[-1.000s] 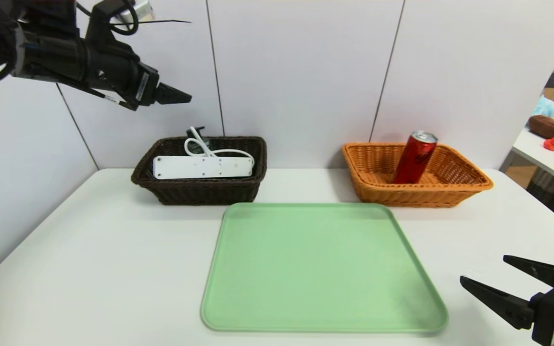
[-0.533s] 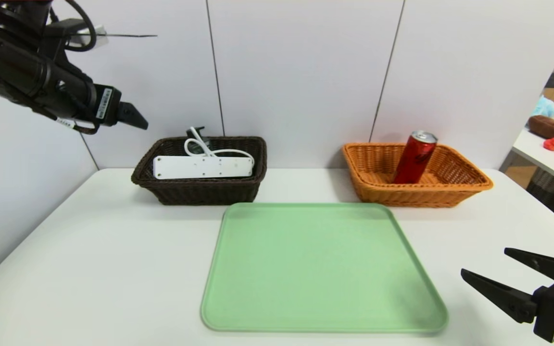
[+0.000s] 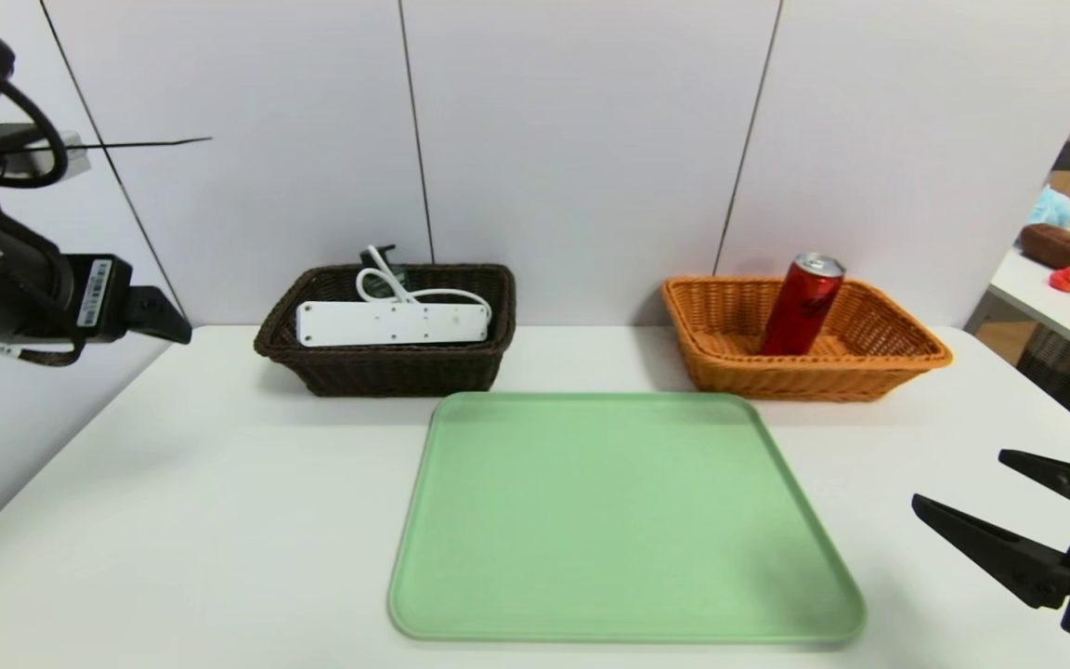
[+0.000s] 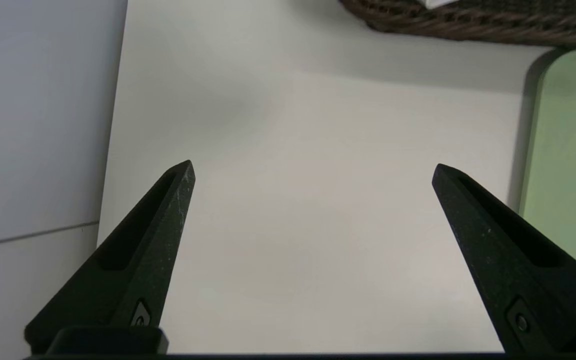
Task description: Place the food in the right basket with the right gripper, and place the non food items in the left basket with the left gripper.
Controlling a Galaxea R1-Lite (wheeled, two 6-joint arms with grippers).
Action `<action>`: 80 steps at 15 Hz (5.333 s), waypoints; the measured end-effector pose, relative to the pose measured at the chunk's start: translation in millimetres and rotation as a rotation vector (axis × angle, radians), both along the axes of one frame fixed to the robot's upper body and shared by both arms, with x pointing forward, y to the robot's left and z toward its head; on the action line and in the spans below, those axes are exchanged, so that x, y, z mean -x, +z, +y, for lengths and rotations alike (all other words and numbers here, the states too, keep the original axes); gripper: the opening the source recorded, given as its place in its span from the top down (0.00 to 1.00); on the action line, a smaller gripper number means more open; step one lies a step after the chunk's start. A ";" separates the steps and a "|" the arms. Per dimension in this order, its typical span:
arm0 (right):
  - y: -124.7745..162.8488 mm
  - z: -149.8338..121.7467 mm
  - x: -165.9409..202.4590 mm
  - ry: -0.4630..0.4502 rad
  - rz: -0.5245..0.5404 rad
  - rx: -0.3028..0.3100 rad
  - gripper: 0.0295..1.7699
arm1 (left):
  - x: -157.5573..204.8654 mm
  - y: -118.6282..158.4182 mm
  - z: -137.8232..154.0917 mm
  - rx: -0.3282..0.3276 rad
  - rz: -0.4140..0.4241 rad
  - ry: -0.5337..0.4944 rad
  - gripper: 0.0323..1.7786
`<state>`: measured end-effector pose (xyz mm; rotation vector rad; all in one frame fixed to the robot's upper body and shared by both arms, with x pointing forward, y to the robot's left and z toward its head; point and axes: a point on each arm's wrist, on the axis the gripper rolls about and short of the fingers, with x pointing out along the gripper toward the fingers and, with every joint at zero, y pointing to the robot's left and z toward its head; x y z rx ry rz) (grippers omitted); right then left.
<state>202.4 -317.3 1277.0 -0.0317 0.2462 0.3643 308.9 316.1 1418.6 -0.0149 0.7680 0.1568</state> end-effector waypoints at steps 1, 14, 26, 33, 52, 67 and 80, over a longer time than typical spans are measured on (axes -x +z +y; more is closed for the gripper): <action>1.6 -0.7 4.6 0.000 -0.007 0.008 0.03 | 13.2 -4.2 1.4 0.003 0.008 0.009 0.05; 8.6 -17.8 112.0 -0.162 -0.064 0.146 0.03 | 172.4 -53.3 17.1 -0.011 -0.184 -0.049 0.05; -6.8 -18.8 139.6 -0.217 -0.169 0.153 0.03 | 246.5 -99.4 19.3 0.028 -0.409 -0.223 0.05; -9.1 -18.4 142.1 -0.188 -0.157 0.204 0.03 | 268.4 -133.7 16.5 0.036 -0.461 -0.214 0.05; -58.1 -16.3 152.8 -0.188 -0.317 0.172 0.03 | 265.9 -208.8 14.2 0.063 -0.621 -0.289 0.05; -84.5 -17.8 136.0 -0.274 -0.315 0.074 0.03 | 245.4 -232.4 17.7 -0.019 -0.698 -0.145 0.05; -93.5 -18.2 133.4 -0.299 -0.267 0.017 0.03 | 244.2 -234.5 17.8 0.028 -0.705 -0.123 0.05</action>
